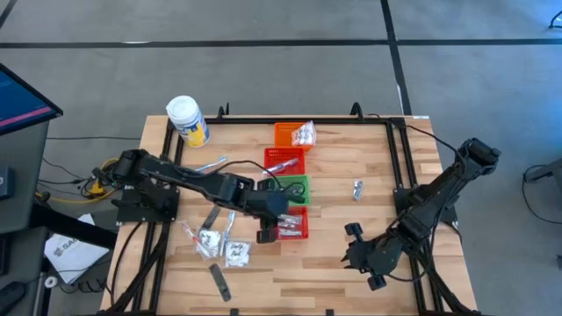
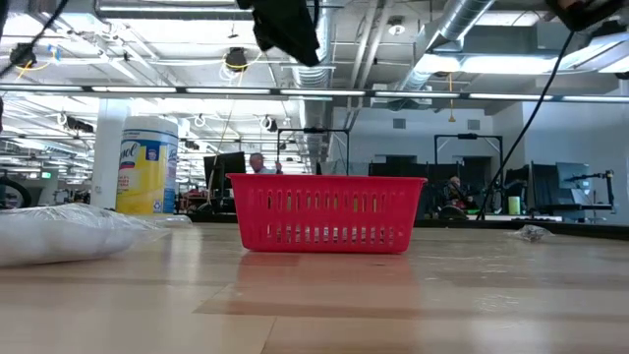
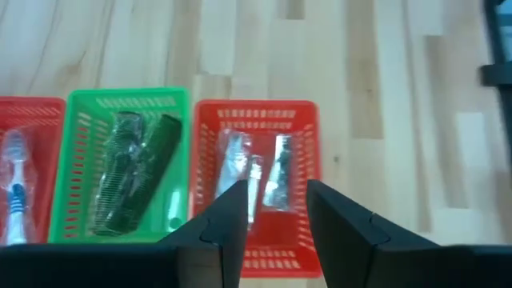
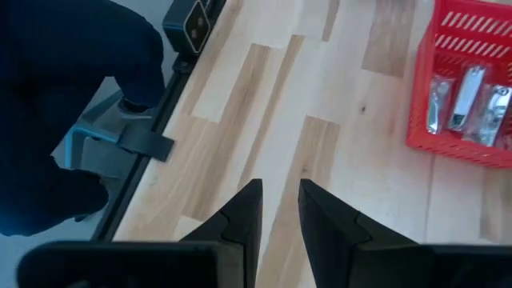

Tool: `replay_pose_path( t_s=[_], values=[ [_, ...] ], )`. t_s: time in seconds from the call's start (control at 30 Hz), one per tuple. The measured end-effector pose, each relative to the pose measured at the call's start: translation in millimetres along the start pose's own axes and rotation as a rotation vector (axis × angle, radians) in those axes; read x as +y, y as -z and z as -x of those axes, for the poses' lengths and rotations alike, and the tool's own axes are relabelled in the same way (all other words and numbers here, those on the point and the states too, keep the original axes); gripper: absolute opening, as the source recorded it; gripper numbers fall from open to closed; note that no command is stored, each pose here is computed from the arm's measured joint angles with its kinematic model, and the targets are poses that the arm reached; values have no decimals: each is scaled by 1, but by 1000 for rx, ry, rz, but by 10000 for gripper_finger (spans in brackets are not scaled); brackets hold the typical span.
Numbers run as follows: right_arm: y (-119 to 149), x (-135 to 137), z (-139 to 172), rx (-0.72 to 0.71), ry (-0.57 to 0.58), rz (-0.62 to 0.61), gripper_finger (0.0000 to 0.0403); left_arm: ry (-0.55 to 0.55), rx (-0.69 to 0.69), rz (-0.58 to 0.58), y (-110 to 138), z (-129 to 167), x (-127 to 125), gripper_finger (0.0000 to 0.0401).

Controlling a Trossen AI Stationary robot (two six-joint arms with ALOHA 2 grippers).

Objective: Pick & Place Travel size toiletries
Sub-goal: Put the blue toothbrush into the top red basket

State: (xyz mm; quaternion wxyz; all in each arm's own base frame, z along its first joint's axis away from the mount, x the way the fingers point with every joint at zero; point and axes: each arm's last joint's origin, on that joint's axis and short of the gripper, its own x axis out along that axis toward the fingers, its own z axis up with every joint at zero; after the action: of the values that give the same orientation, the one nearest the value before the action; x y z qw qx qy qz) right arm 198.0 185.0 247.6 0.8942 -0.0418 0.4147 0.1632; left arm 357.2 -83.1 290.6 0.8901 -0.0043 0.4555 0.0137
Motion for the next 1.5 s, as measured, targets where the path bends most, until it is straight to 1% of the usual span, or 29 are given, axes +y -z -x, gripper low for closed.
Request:
replay_pose_path(
  t_s=[0.17, 0.37, 0.5, 0.8, 1.03, 1.17, 1.27, 1.37, 1.5],
  values=[
    [-4, -9, -2, -5, 23, 20, 77, 28, -4, 20, 4, 8, -15, 122],
    [-8, -23, -5, -6, 58, 33, 77, 43, 44, 34, 14, 8, -32, 122],
    [-11, -33, -6, -5, 80, 37, 77, 42, 89, 50, 27, 1, -39, 122],
    [-18, -53, -9, -23, 128, 56, 77, 35, 238, 114, 68, -17, -50, 122],
    [-25, -66, -10, -63, 156, 94, 77, -8, 298, 226, 96, -9, -42, 122],
    [-31, -69, -10, -114, 162, 133, 77, -44, 287, 312, 113, 3, -31, 122],
    [-35, -70, -9, -153, 158, 178, 77, -111, 231, 389, 126, 16, -20, 122],
    [-38, -69, -9, -179, 128, 221, 77, -189, 153, 468, 139, 28, -7, 122],
    [-41, -70, -9, -208, 94, 257, 77, -250, 76, 557, 152, 40, 11, 122]
  ],
)
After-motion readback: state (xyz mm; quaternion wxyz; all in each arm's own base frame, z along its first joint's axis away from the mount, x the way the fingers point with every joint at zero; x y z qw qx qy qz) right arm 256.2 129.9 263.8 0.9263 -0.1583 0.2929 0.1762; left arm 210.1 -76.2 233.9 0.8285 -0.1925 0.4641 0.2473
